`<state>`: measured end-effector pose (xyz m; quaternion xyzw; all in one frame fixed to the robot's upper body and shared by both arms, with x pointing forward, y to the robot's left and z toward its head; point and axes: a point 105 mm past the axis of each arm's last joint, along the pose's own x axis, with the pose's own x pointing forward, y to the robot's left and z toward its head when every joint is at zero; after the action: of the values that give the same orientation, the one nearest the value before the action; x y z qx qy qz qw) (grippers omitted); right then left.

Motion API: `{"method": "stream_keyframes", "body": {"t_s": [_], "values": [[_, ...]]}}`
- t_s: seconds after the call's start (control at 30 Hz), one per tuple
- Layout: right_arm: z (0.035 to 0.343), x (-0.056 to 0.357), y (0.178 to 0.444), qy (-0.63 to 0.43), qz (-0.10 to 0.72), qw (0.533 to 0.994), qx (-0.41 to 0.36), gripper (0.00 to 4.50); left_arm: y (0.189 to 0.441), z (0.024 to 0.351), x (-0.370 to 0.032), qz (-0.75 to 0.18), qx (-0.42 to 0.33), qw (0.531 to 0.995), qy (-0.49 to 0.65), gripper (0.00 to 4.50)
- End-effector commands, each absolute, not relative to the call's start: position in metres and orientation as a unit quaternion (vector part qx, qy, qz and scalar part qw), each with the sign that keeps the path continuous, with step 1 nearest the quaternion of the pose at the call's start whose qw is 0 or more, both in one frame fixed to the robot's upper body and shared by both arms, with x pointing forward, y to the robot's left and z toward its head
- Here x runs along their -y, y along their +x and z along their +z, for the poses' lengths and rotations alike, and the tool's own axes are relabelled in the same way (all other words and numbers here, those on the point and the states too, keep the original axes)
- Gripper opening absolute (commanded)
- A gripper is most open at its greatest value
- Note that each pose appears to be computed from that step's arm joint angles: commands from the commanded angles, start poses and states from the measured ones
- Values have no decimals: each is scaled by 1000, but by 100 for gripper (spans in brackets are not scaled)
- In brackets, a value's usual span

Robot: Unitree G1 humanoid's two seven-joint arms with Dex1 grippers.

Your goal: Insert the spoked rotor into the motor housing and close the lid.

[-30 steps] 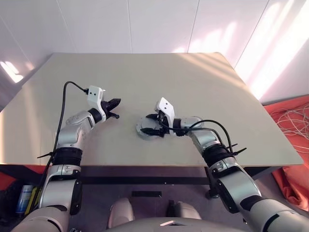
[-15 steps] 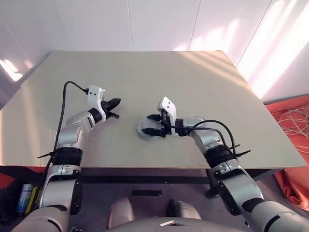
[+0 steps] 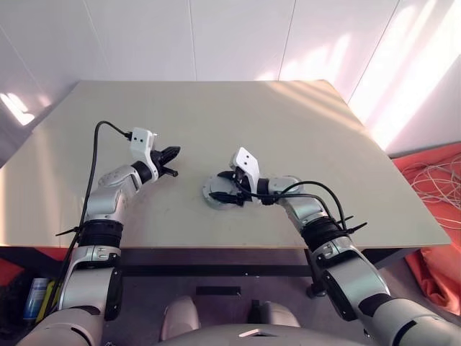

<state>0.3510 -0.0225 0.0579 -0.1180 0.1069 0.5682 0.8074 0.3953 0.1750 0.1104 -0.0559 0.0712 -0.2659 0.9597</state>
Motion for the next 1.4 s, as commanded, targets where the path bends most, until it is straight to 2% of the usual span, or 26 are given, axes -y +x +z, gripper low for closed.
{"method": "stream_keyframes", "body": {"t_s": [0.03,0.9,1.03,1.4], "values": [[16,40,343,-146,549,801,-189,317,399,128,-174,-269,-44,961,-44,0],[2,42,350,-126,509,816,-244,317,398,127,-173,-270,-45,961,-45,0],[8,45,353,-122,507,821,-233,317,398,127,-172,-270,-44,961,-45,0],[-16,60,347,-204,502,804,-244,317,398,128,-171,-273,-43,960,-44,0]]}}
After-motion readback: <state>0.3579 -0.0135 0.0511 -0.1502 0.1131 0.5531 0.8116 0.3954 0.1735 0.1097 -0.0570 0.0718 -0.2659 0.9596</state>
